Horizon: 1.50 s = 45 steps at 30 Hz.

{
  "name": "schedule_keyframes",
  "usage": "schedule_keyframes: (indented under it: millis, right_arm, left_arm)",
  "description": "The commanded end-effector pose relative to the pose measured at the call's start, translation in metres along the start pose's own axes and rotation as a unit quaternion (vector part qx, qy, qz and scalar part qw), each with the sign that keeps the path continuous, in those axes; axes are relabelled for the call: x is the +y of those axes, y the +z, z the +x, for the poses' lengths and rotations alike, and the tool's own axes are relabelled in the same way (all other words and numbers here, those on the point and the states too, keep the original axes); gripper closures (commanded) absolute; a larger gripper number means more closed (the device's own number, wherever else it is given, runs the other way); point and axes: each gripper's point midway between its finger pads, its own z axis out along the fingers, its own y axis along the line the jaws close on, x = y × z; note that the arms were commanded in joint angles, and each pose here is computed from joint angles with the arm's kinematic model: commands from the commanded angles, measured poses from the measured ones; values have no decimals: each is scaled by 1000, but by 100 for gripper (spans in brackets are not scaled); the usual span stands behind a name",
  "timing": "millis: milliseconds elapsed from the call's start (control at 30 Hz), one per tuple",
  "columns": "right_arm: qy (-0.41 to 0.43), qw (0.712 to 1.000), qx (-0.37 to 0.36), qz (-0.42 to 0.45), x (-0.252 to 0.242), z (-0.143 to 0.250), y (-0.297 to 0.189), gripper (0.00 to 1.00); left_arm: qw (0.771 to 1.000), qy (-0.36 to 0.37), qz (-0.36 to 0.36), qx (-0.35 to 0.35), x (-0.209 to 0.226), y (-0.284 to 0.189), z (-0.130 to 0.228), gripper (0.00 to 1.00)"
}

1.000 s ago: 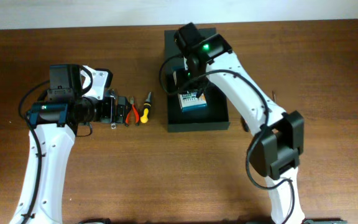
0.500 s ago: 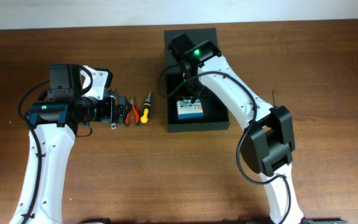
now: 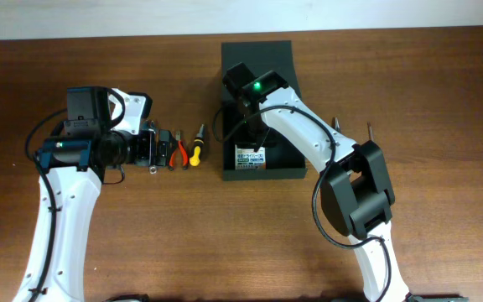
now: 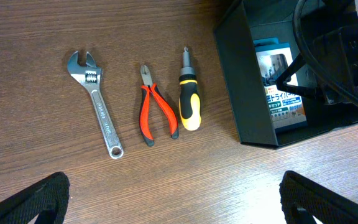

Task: Pack container
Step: 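Carry the package left and lower it upright into the black box, then open the right gripper and move it to the green screwdriver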

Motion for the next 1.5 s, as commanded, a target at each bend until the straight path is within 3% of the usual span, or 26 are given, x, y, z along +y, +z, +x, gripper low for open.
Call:
schedule_keyframes:
  millis: [0, 167, 233, 267, 300, 500, 633, 767, 933, 1200, 1467]
  right_arm:
    - [-5, 1000, -2, 4, 1, 1, 1, 51]
    - [-79, 995, -58, 25, -8, -26, -34, 39]
    - [-72, 992, -101, 34, -19, -44, -69, 22]
    - [-80, 987, -141, 18, -26, -60, -105, 9]
    - [-80, 983, -163, 13, -35, -68, -126, 4]
    - [-18, 966, -257, 30, -138, -94, -233, 1]
    - [67, 959, -270, 54, -239, -91, -262, 1]
    - [130, 965, -229, 23, -315, -71, -247, 1]
    - [180, 971, -160, -3, -368, -41, -208, 1]
    - [163, 986, -26, -32, -369, 4, -112, 5]
    - [157, 987, 21, -41, -356, 26, -48, 12]
  left_arm:
    - [1000, 9, 5, -11, -1, -4, -7, 1]
    - [1000, 9, 5, -11, -1, -4, -7, 1]
    - [1000, 9, 5, -10, -1, -4, -7, 1]
    - [1000, 9, 4, -11, -1, -4, -7, 1]
    - [1000, 9, 4, -11, -1, -4, -7, 1]
    - [1000, 8, 5, -7, -1, -4, -6, 1]
    - [1000, 8, 5, -7, -1, -4, -5, 1]
    - [1000, 8, 5, -7, -1, -4, -5, 1]
    - [1000, 8, 5, -7, -1, -4, -5, 1]
    - [1000, 8, 5, -7, -1, -4, -5, 1]
    - [1000, 8, 5, -7, -1, -4, -5, 1]
